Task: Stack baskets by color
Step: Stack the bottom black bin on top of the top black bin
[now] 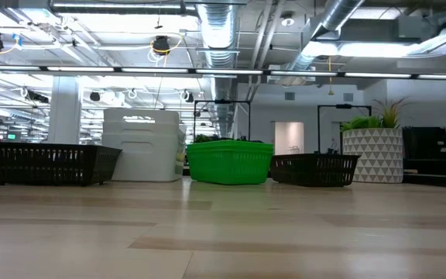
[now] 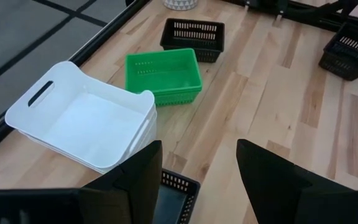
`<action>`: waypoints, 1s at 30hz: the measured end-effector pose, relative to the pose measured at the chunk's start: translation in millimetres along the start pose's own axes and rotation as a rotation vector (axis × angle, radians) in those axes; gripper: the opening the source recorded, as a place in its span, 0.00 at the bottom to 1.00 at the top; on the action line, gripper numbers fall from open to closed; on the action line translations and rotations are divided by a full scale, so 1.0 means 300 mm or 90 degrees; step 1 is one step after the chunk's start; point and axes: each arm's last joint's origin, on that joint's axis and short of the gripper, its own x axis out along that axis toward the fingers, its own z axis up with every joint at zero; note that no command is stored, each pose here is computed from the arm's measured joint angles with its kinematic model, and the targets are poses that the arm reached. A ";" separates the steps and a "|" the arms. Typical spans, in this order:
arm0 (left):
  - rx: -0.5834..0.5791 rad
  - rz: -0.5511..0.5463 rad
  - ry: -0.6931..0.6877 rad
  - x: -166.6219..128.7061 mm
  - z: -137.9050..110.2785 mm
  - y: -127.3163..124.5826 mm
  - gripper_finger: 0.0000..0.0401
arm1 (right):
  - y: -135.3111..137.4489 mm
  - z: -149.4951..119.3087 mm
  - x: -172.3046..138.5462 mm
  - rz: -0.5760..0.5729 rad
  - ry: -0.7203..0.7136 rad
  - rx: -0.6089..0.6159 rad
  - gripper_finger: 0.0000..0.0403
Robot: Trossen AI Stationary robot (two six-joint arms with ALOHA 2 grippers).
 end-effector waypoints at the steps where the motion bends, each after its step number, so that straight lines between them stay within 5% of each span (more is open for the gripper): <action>1: -0.001 0.000 0.000 0.000 0.000 0.000 0.49 | 0.003 0.000 0.006 -0.005 0.000 -0.009 0.62; 15: -0.001 0.000 0.000 0.000 0.000 0.000 0.49 | -0.005 0.011 0.094 -0.078 0.009 -0.048 0.62; 25: -0.009 -0.001 0.002 0.000 0.000 0.000 0.49 | -0.046 0.015 0.196 -0.012 0.064 -0.034 0.61; 30: -0.009 -0.001 0.002 0.000 0.000 0.000 0.49 | -0.046 0.015 0.199 -0.009 0.065 -0.009 0.47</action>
